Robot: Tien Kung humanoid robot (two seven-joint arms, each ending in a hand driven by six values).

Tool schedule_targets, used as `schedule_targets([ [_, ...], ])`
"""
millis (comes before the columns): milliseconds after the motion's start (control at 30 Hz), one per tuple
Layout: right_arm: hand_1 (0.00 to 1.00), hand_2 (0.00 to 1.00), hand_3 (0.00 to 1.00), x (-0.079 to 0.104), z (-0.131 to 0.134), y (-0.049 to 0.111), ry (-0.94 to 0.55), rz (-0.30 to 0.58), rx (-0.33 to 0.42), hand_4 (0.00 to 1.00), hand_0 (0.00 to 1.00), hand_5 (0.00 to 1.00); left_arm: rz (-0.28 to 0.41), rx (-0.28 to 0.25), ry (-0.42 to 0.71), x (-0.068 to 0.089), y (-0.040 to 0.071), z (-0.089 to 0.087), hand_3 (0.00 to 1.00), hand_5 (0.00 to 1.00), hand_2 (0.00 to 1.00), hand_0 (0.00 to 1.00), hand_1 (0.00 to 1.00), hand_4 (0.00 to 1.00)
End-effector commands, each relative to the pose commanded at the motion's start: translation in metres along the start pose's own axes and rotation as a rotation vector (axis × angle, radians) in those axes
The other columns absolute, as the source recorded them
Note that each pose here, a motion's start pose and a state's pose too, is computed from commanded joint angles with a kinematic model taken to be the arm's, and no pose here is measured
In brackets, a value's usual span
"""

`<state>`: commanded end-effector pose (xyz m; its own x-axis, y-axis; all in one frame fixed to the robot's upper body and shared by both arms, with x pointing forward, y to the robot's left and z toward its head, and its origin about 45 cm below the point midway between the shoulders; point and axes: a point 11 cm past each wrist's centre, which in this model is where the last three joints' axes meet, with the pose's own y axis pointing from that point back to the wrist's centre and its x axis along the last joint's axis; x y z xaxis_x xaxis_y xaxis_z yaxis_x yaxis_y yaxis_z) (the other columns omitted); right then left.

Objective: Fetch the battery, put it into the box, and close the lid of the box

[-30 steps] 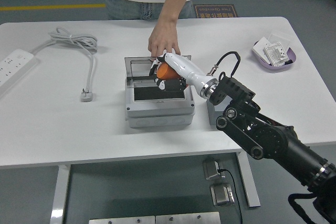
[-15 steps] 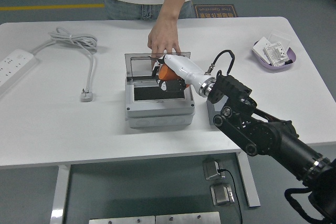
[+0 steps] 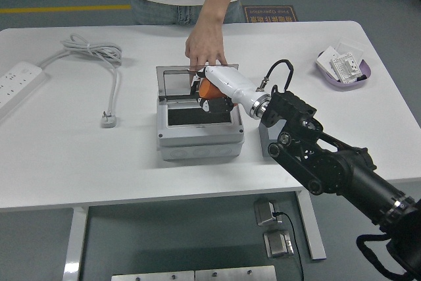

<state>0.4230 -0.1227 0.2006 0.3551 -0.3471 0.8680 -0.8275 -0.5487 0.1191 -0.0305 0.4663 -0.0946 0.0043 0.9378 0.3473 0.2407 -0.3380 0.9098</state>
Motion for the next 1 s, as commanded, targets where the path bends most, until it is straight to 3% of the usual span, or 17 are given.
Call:
schedule_targets([
  [33, 0.389, 0.425, 0.366, -0.0003, 0.0001, 0.0001, -0.004, 0.000, 0.001, 0.116, 0.278, 0.002, 0.000, 0.000, 0.000, 0.0000, 0.0000, 0.0001, 0.644, 0.234, 0.595, 0.589, 0.393, 0.717],
  [67, 0.426, 0.460, 0.480, -0.0006, 0.0000, 0.0002, -0.010, 0.001, 0.002, 0.351, 0.287, 0.023, 0.000, -0.001, 0.000, 0.0000, 0.0000, 0.0002, 0.643, 0.235, 0.595, 0.588, 0.394, 0.717],
  [233, 0.426, 0.460, 0.480, -0.0017, -0.0023, 0.0007, -0.041, 0.006, 0.010, 0.351, 0.287, 0.023, -0.001, 0.000, 0.000, -0.0003, 0.0000, 0.0001, 0.643, 0.235, 0.595, 0.588, 0.394, 0.717],
  [267, 0.435, 0.508, 0.580, -0.0019, -0.0029, 0.0007, -0.047, 0.008, 0.012, 0.645, 0.276, 0.102, -0.001, 0.000, -0.001, -0.0004, 0.0000, 0.0000, 0.644, 0.238, 0.595, 0.588, 0.395, 0.717],
  [433, 0.435, 0.508, 0.580, -0.0038, -0.0070, 0.0010, -0.077, 0.015, 0.025, 0.645, 0.276, 0.102, 0.000, 0.000, -0.002, -0.0006, 0.0000, 0.0001, 0.644, 0.238, 0.595, 0.588, 0.395, 0.717],
  [467, 0.427, 0.518, 0.596, -0.0043, -0.0076, 0.0011, -0.081, 0.016, 0.027, 0.655, 0.280, 0.229, 0.000, 0.000, -0.002, -0.0006, 0.0000, 0.0001, 0.644, 0.237, 0.595, 0.588, 0.397, 0.717],
  [1000, 0.433, 0.517, 0.576, -0.0086, -0.0019, 0.0034, -0.112, 0.021, 0.008, 0.748, 0.289, 0.313, 0.000, -0.005, -0.013, -0.0016, 0.0007, 0.0031, 0.643, 0.238, 0.595, 0.588, 0.400, 0.717],
])
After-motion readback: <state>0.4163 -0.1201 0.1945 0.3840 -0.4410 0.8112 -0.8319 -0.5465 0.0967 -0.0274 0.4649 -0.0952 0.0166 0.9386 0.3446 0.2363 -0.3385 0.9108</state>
